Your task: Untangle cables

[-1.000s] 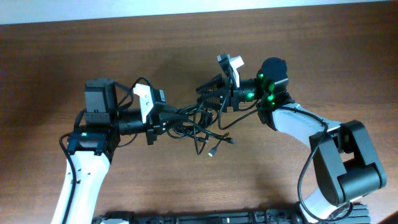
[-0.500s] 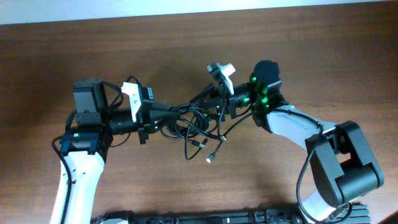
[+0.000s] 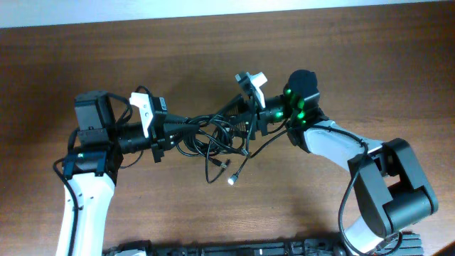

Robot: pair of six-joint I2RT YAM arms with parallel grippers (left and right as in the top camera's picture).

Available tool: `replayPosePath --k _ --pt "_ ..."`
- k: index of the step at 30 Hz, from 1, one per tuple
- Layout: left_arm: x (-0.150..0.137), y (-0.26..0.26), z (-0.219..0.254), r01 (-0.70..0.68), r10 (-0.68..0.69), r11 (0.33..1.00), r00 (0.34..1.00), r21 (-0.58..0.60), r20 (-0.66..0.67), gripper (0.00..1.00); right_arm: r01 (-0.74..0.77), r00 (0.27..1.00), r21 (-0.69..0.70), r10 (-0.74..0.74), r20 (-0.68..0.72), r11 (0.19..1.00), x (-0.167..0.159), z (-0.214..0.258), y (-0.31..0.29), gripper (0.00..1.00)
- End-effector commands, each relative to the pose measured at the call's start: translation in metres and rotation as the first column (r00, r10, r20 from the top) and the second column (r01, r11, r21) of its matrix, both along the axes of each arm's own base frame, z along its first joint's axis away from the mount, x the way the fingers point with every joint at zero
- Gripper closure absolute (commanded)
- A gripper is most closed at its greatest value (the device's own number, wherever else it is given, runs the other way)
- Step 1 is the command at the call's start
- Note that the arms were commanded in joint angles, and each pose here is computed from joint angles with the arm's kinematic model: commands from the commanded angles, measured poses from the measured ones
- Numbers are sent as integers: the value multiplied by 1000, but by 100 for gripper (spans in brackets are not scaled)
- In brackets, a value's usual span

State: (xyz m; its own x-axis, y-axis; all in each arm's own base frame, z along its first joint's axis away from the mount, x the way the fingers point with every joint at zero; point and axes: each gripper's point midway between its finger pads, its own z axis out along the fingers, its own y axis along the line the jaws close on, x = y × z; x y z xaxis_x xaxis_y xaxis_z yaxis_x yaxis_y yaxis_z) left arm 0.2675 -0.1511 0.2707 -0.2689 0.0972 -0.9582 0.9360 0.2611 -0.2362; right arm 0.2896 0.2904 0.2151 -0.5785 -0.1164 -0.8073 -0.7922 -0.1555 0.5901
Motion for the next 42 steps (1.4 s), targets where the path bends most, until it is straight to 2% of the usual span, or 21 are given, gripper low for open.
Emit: replayPosePath --k 1,10,14,16,18,19,21,24,28,31,37,40,42 --pt "4 3 -3 -22 21 1000 1000 19 12 100 -10 1000 7 9 17 1000 -7 5 12 30" --pt "2 -2 -8 -10 10 999 1000 32 -6 100 20 1000 35 -20 0 999 -8 19 25 29" --pt "5 -2 -14 -9 10 999 999 31 -35 100 96 995 73 -96 -13 993 4 32 26 29" --pt "4 -3 -14 3 -2 1000 999 19 -44 100 193 980 60 -190 -64 979 21 28 27 30" --pt "0 -5 -9 30 -31 999 999 -11 -42 100 292 951 24 -287 -117 956 40 18 27 40" --pt "-5 -6 -4 60 -61 997 997 -42 -36 100 384 913 -25 -384 -137 923 57 4 25 47" --pt "-14 -9 6 113 -116 989 993 -99 -23 100 483 861 -92 -491 -133 871 75 -14 19 51" --pt "-23 -10 17 171 -174 973 985 -157 -5 100 617 771 -168 -633 -64 769 100 -37 6 51" --pt "-28 -15 19 202 -205 965 979 -168 -3 100 701 690 -206 -722 -45 683 116 -46 -6 51" --pt "-31 -19 19 217 -221 961 975 -168 -3 100 743 625 -271 -780 -46 611 127 -62 -23 51" --pt "-30 -19 18 212 -215 964 977 -163 -4 100 783 548 -312 -834 -62 538 148 -71 -68 50" --pt "-22 -18 9 163 -166 980 986 -112 -15 100 791 548 -300 -836 -40 533 155 -70 -87 38" --pt "-8 -15 -5 84 -84 996 996 -29 -27 100 798 539 -294 -841 -39 525 160 -69 -105 28"
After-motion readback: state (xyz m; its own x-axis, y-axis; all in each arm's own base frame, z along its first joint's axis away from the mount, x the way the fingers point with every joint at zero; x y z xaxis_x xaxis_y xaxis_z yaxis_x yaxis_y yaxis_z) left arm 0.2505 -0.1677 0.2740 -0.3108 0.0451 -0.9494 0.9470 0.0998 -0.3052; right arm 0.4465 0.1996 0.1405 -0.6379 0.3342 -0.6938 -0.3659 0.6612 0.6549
